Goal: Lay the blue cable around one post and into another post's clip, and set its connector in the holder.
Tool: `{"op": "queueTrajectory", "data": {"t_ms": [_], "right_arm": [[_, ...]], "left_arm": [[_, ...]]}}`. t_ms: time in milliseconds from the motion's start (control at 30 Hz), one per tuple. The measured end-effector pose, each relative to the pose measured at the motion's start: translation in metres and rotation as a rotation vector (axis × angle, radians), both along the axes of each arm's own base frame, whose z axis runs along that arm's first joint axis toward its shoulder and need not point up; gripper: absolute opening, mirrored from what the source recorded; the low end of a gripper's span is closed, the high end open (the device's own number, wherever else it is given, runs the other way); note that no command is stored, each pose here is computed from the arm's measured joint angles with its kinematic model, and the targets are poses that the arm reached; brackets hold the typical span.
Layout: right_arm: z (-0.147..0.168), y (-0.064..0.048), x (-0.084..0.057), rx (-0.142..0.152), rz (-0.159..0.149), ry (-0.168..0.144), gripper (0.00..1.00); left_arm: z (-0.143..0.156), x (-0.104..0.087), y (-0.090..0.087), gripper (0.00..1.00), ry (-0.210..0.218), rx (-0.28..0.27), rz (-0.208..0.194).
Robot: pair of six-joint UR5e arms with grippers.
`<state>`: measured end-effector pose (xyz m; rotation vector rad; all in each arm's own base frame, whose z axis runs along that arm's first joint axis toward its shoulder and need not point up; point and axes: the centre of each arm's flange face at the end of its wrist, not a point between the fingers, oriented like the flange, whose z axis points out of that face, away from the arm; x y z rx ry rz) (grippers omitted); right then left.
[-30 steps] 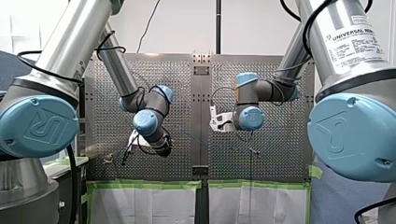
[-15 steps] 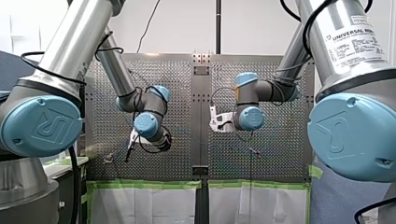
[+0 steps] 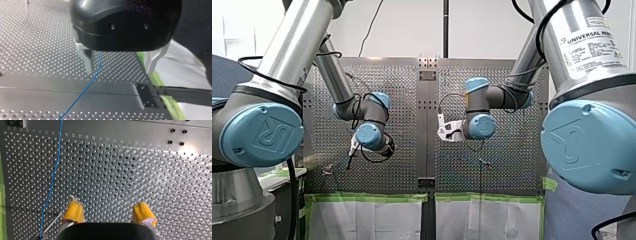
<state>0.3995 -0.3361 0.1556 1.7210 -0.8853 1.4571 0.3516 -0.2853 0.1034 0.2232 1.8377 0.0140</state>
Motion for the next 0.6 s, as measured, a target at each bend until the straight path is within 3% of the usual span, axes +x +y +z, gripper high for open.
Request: {"op": "queueTrajectory", "data": {"t_ms": [600], "right_arm": [[-0.001, -0.001, -0.002, 0.010, -0.007, 0.006, 0.98]], "left_arm": [[0.010, 0.017, -0.006, 0.99, -0.131, -0.073, 0.004]]}}
